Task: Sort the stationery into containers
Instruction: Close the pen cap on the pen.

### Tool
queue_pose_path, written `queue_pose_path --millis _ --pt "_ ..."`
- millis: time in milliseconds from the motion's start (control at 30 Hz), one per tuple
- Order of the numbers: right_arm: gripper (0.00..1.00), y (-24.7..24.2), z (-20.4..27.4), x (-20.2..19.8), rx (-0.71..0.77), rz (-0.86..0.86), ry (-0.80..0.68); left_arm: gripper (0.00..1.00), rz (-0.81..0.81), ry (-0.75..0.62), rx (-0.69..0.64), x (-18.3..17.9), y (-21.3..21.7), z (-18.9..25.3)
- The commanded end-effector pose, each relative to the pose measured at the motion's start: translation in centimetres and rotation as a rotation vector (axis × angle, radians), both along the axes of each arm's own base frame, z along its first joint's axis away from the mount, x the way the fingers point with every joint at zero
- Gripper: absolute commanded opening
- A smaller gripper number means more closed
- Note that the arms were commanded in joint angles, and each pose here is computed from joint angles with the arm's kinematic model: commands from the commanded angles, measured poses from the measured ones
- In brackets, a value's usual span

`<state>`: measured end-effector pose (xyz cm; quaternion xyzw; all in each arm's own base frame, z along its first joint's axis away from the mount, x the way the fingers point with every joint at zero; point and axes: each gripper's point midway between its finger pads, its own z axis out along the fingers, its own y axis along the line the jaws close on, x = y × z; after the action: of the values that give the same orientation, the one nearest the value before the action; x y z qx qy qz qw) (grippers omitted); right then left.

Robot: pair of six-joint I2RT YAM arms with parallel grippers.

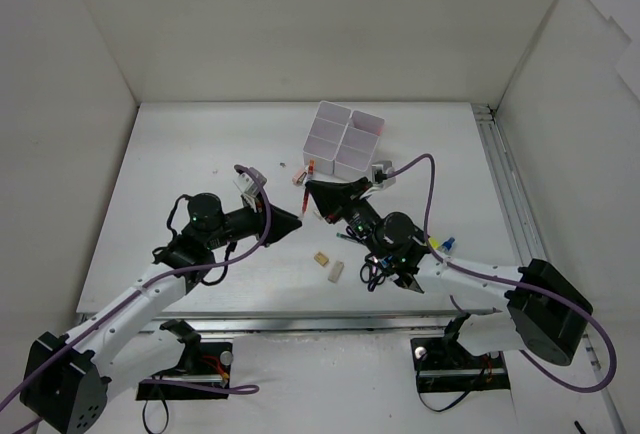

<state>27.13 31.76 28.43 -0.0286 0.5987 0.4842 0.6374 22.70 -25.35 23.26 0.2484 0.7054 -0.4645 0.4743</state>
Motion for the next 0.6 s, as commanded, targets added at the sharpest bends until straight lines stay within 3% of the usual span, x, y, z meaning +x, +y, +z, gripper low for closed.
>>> queue_pose_path --millis 0,567 --pt "0.0 -2.0 9.9 -1.7 0.294 0.0 -0.233 0.0 0.012 -0.113 -0.077 0.5 -0.1 3.7" --pt "0.0 -0.7 7.6 -1.5 0.305 -0.013 -0.136 0.0 0.09 -0.136 -0.149 1.7 0.2 4.5"
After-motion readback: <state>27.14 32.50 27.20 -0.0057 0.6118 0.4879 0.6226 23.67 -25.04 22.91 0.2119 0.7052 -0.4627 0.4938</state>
